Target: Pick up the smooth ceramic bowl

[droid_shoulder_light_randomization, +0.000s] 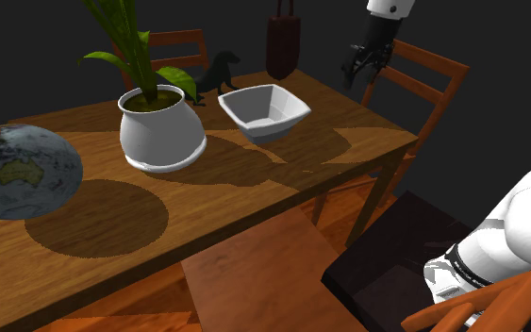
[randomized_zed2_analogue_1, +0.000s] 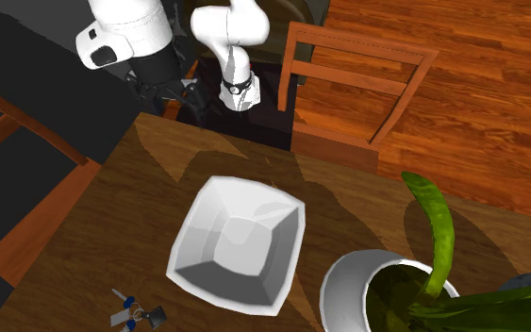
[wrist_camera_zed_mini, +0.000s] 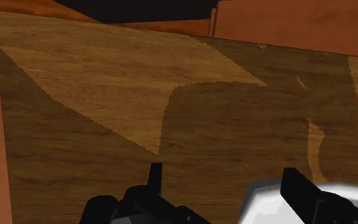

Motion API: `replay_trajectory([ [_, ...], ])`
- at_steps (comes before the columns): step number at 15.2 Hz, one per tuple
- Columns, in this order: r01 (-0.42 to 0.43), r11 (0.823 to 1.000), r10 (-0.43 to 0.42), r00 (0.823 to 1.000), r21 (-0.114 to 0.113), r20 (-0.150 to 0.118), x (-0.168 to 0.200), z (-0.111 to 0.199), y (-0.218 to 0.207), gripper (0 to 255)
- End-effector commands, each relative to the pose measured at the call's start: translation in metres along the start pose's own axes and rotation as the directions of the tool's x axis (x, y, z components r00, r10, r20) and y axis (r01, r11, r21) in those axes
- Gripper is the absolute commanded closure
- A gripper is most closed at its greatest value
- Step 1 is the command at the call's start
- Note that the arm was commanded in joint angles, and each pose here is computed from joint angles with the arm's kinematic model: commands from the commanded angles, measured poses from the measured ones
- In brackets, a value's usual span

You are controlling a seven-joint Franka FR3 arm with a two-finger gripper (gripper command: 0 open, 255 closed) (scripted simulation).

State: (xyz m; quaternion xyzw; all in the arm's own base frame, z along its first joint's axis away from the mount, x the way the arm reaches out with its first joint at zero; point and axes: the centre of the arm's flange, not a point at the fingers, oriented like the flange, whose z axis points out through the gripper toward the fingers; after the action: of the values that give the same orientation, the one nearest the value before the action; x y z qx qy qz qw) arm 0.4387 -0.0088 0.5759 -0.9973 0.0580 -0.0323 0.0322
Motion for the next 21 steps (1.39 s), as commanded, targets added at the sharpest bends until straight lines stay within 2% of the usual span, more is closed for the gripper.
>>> replay_trajectory([
  [1,-0.009,0.999,0.009,1.0,0.032,0.013,0.025,0.011,-0.004,0],
  [6,-0.031,0.993,0.026,0.999,0.11,0.047,0.088,0.034,-0.015,0],
  [12,-0.061,0.978,0.043,0.995,0.201,0.088,0.162,0.062,-0.029,0],
  [13,-0.063,0.977,0.044,0.995,0.206,0.091,0.167,0.064,-0.03,0],
  [21,-0.063,0.977,0.044,0.995,0.206,0.091,0.165,0.104,-0.028,0],
])
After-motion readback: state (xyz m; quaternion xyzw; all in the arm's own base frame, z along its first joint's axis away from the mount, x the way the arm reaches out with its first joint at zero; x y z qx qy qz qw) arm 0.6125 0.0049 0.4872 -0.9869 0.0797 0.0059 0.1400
